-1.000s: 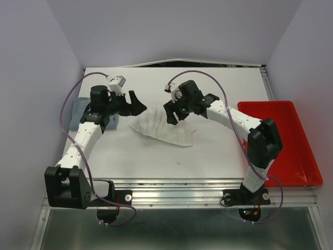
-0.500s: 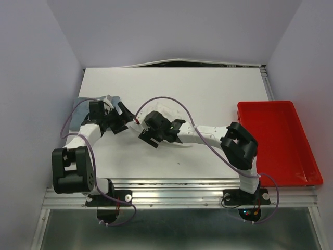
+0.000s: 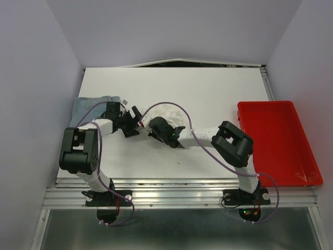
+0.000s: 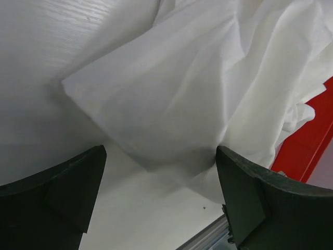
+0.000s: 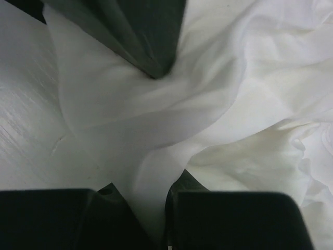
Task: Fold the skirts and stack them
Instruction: Neatly place the folded skirt to the corner
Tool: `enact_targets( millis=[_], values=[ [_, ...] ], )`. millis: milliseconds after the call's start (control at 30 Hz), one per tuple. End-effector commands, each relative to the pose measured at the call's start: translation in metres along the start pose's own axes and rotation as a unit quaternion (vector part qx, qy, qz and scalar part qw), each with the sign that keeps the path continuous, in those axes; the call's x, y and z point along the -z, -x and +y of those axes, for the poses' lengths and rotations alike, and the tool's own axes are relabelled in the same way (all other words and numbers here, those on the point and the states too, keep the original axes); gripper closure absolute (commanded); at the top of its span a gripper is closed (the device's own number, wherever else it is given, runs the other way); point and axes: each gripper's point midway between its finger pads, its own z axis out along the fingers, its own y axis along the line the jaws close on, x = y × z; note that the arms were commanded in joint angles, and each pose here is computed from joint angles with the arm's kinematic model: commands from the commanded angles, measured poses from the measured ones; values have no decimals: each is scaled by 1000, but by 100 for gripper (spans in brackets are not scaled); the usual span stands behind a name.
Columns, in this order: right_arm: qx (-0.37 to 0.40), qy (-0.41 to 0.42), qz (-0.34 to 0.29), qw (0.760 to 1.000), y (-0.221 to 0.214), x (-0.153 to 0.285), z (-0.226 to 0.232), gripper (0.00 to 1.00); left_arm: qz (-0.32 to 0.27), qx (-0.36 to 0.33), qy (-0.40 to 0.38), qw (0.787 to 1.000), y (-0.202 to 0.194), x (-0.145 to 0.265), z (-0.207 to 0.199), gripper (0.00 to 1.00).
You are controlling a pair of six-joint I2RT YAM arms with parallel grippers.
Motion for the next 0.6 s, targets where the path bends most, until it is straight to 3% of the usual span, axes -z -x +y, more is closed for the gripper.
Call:
enact_targets(
  millis=[0, 467, 567],
  values=[
    [-28, 11, -45, 999, 15, 7, -10, 97, -8, -29, -36, 999, 8, -16, -27, 2],
    [-18, 144, -106, 984, 29, 41, 16, 99, 11, -33, -102, 994, -6, -51, -41, 2],
    [-15, 144, -105, 984, 29, 38, 17, 99, 38, -26, -115, 992, -20, -58, -42, 2]
  ],
)
